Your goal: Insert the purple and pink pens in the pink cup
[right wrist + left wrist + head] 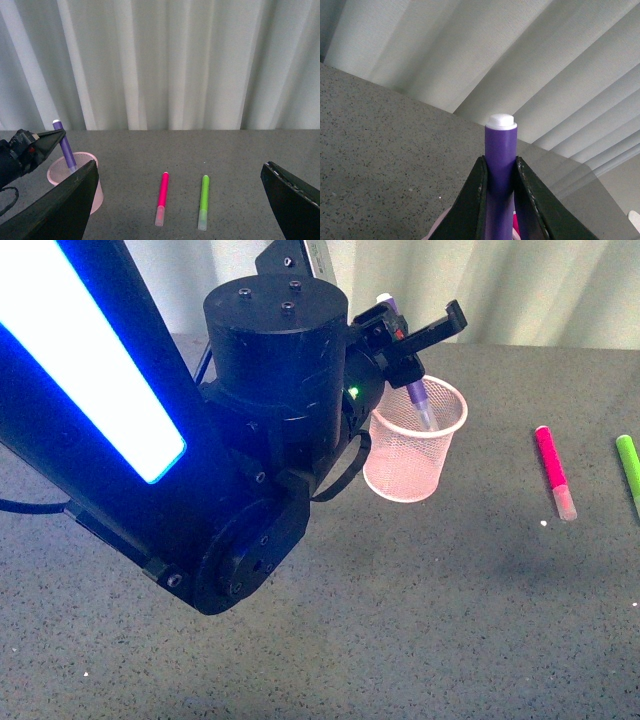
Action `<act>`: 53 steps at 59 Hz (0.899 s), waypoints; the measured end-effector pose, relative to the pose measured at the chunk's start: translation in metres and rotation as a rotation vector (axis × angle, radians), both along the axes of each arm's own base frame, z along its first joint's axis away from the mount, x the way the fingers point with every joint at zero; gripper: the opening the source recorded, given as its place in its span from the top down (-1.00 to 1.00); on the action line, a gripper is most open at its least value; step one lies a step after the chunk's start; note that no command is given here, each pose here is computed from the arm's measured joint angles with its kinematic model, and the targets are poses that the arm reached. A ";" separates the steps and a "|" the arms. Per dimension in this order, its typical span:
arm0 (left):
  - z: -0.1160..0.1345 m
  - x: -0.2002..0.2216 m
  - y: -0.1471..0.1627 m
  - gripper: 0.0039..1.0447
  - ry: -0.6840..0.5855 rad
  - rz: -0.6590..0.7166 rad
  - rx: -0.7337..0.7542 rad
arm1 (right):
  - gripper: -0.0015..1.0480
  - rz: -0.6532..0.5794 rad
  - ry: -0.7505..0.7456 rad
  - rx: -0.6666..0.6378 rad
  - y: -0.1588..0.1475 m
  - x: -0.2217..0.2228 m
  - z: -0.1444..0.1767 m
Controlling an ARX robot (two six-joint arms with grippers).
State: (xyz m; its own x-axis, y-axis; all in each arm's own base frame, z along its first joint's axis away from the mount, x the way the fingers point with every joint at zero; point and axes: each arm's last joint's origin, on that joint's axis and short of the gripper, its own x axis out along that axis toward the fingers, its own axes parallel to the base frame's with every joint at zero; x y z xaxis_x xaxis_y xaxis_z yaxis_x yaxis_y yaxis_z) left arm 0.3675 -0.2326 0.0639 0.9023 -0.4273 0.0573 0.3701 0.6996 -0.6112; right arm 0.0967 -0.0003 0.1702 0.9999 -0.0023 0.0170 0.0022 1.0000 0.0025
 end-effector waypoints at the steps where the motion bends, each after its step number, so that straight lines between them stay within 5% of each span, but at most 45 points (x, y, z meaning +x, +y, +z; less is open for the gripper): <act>1: 0.000 0.000 0.000 0.52 0.001 0.000 0.001 | -0.87 0.000 0.000 0.000 0.000 0.000 0.000; 25: -0.001 0.001 0.001 -0.89 0.003 0.001 0.022 | -0.87 0.000 0.000 0.000 0.000 0.000 0.000; 53: 0.028 0.011 0.042 -0.88 0.069 -0.018 0.153 | -0.87 0.000 0.000 0.000 0.000 0.000 0.000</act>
State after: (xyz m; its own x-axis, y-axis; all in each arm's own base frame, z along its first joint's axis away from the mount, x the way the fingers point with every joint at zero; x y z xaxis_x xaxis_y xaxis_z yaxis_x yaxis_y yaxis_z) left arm 0.3786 -0.1903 0.0918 0.8941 -0.4422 -0.0718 0.3440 0.7804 -0.5221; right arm 0.0967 -0.0003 0.1702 0.9999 -0.0023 0.0166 0.0022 1.0000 0.0025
